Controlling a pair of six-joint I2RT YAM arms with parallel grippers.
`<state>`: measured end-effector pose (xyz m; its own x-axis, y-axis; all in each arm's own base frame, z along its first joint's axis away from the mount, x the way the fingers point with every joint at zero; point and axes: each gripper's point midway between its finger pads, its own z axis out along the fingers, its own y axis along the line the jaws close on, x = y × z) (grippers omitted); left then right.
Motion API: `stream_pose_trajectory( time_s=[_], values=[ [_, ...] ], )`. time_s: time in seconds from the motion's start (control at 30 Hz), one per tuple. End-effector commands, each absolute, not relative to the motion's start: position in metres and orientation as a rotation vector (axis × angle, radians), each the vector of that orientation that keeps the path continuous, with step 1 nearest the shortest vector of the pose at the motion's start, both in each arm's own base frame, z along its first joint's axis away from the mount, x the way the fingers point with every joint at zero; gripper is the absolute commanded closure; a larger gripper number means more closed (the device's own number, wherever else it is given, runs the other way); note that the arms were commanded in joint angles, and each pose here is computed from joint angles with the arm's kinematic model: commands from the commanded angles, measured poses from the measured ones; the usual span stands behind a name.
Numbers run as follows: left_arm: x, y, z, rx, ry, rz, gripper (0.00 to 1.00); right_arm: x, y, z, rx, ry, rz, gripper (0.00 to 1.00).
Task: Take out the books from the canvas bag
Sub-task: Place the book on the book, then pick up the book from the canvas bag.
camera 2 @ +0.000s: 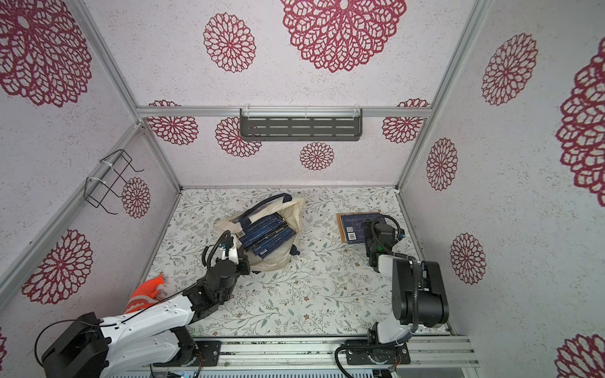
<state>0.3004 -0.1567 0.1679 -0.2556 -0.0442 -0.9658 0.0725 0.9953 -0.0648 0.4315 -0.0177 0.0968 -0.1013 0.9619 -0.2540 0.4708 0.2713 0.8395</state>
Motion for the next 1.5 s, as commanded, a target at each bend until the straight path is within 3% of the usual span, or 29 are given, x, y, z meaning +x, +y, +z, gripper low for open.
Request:
stream_pose_trajectory(
  time_s=[0.0,0.17,0.4,0.77,1.0,1.27,1.47],
  values=[
    [0.300,-0.165,0.172,0.049,1.830,-0.112,1.00,0.441,-0.018,0.104,1.333,1.700,0.736,0.01],
    [0.300,-0.165,0.171,0.048,1.830,-0.109,1.00,0.452,-0.012,0.096,1.355,1.754,0.747,0.01],
    [0.300,-0.164,0.174,0.047,1.826,-0.114,1.00,0.426,-0.016,0.099,1.377,1.745,0.703,0.01],
    [0.297,-0.164,0.177,0.049,1.810,-0.137,1.00,0.401,0.000,0.148,1.169,1.759,0.680,0.01],
    [0.297,-0.156,0.178,0.013,1.788,-0.113,1.00,0.385,0.084,0.203,0.787,1.839,0.678,0.01],
    [0.298,-0.144,0.179,-0.039,1.744,-0.069,1.00,0.353,0.178,0.234,0.528,1.854,0.849,0.01],
    [0.296,-0.136,0.180,-0.071,1.700,-0.050,1.00,0.330,0.256,0.244,0.341,1.898,0.929,0.08]
  ],
)
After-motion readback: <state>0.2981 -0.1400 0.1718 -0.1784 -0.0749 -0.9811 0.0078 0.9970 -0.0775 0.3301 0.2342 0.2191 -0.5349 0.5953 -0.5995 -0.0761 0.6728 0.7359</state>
